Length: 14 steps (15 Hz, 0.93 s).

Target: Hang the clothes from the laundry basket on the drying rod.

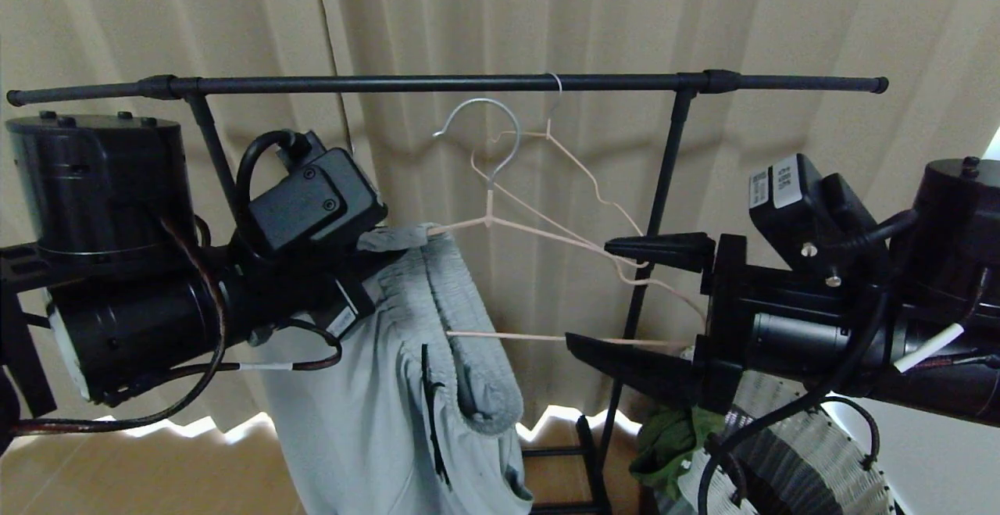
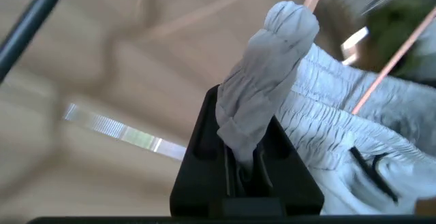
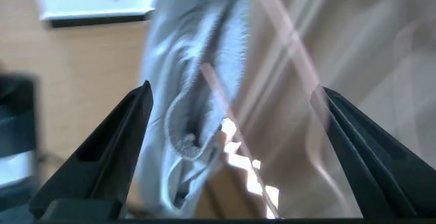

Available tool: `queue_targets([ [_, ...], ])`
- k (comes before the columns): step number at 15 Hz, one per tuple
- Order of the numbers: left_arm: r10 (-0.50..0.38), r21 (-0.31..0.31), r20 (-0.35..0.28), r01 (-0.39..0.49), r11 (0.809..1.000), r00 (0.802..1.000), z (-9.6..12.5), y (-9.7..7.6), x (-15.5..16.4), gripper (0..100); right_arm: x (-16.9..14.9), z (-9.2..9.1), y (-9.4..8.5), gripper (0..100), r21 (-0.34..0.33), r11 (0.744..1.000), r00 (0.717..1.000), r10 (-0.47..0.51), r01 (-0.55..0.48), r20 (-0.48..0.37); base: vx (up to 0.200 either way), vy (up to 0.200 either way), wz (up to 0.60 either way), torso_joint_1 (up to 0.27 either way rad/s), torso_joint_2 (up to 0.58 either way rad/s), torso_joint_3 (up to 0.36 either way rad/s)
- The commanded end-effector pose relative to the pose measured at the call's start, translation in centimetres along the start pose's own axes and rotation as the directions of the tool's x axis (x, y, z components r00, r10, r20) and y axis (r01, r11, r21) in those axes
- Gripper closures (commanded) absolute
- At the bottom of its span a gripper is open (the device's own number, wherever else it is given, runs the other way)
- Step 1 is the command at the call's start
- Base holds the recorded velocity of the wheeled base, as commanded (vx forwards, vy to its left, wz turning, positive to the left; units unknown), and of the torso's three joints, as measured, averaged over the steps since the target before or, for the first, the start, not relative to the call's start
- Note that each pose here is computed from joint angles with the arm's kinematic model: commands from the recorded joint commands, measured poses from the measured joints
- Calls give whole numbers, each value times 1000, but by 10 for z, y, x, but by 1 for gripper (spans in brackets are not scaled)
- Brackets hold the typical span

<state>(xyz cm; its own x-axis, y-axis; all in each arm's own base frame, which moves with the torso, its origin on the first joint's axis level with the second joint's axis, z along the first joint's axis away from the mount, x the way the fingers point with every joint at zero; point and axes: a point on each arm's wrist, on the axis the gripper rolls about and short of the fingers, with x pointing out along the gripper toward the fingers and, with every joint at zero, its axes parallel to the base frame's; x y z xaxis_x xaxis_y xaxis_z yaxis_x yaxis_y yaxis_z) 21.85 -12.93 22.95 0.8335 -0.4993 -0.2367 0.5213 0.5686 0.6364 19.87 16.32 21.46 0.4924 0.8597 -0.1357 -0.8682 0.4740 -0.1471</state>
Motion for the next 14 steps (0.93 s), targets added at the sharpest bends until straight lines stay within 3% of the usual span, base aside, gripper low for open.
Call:
queue_targets([
  [1,26,-3,-56,-26,1000,998,-9,-2,-2,100,-1,-6,-6,0,9,1000,999,-30,30,-18,0,0,0,0,0,0],
  [3,82,-7,-109,-83,997,991,-12,0,-3,100,1,-12,-7,0,16,999,998,-42,43,-38,0,0,0,0,0,0],
  [5,179,-68,-178,-194,979,968,-12,5,-4,100,2,-11,-9,0,13,997,996,-75,75,-40,0,0,0,0,0,0],
  [6,188,-137,-177,-213,967,966,-10,6,-3,100,1,-14,-8,0,18,997,996,-72,73,-50,0,0,0,0,0,0],
  [8,167,-259,-137,-198,945,976,-3,3,-4,100,1,-22,-3,0,28,998,996,-52,55,-76,0,0,0,0,0,0],
  [9,159,-289,-116,-187,939,980,0,2,-4,100,2,-22,-1,0,31,998,996,-46,48,-78,0,0,0,0,0,0],
  [10,145,-360,-45,-152,920,988,9,3,-6,100,5,-26,4,0,38,999,996,-19,23,-91,0,0,0,0,0,0],
  [14,113,-384,88,-71,921,990,16,7,-9,100,23,-43,4,0,45,999,994,-2,7,-112,0,0,0,0,0,0],
])
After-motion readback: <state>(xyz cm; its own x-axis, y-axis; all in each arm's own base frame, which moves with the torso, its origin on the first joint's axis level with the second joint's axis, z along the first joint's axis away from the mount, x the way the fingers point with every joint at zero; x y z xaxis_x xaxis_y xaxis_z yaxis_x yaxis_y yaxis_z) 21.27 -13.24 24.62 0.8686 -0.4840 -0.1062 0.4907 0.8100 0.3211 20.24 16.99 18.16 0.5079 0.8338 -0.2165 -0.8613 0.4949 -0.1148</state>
